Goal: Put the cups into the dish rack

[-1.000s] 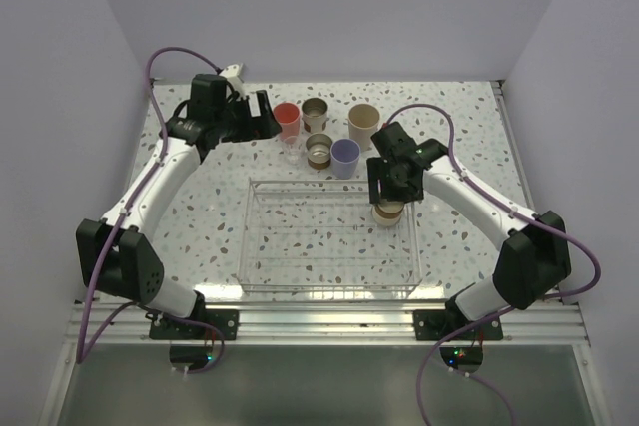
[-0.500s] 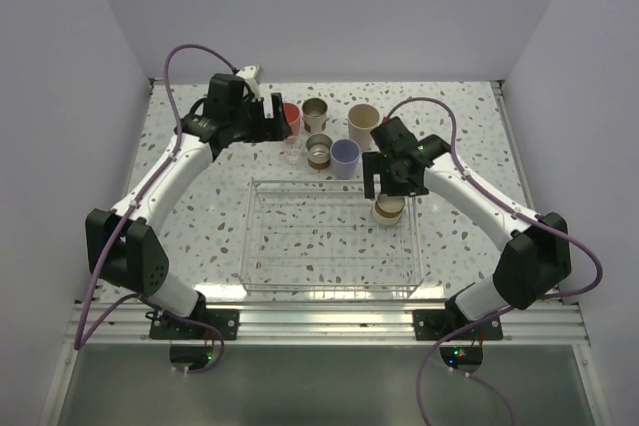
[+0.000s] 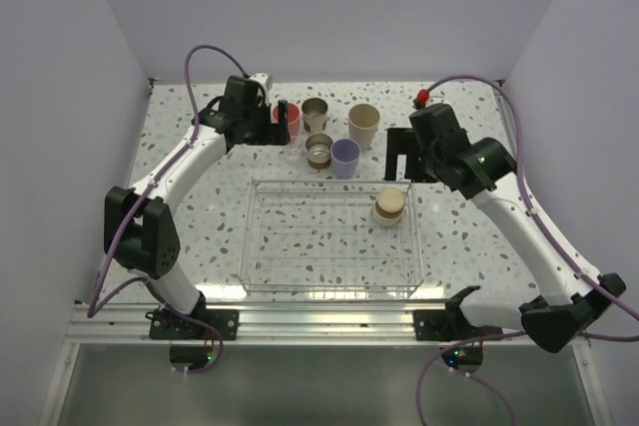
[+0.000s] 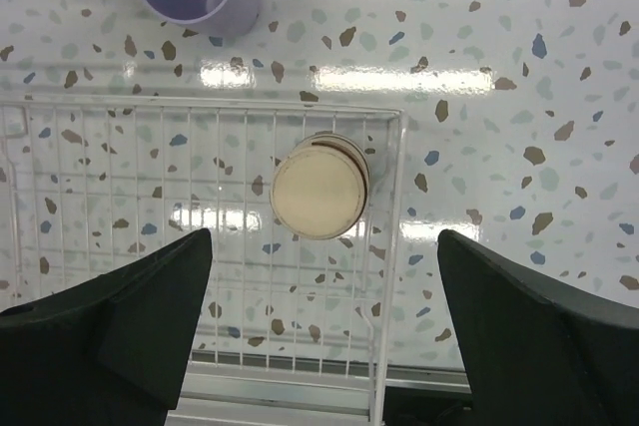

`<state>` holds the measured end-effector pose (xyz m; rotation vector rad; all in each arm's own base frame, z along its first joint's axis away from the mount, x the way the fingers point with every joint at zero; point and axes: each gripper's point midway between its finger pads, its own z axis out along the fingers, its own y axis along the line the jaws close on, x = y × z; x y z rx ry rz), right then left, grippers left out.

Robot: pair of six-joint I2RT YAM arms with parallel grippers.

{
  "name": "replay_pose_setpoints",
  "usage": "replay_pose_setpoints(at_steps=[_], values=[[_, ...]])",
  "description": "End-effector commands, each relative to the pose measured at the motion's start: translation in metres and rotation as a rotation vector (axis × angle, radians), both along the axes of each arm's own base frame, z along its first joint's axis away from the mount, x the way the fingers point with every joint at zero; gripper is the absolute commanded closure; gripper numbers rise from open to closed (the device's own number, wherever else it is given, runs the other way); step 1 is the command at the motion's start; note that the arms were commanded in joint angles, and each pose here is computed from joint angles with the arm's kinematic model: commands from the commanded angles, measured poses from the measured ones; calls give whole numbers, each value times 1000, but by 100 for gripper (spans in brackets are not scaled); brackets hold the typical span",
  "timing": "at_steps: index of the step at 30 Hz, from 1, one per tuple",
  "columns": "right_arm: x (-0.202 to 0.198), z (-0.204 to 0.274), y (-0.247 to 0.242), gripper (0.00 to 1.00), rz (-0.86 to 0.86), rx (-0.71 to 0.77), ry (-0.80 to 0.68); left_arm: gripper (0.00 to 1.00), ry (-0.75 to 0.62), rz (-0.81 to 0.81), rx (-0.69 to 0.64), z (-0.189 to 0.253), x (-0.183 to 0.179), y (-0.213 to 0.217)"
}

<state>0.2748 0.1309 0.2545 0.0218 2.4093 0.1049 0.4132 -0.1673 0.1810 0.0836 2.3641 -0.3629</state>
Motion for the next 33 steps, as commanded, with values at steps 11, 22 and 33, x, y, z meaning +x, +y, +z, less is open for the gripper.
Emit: replay_pose_setpoints(at_steps=[11,22,33], values=[[-46,4,-35,2,-75,26,-24,22,32,-10,85,-26,40,-4],[-43,1,-36,2,-59,-7,-23,39,89,13,144,-64,54,0],[-27,1,-27,2,-23,-33,-20,51,121,-2,116,-84,64,-12]])
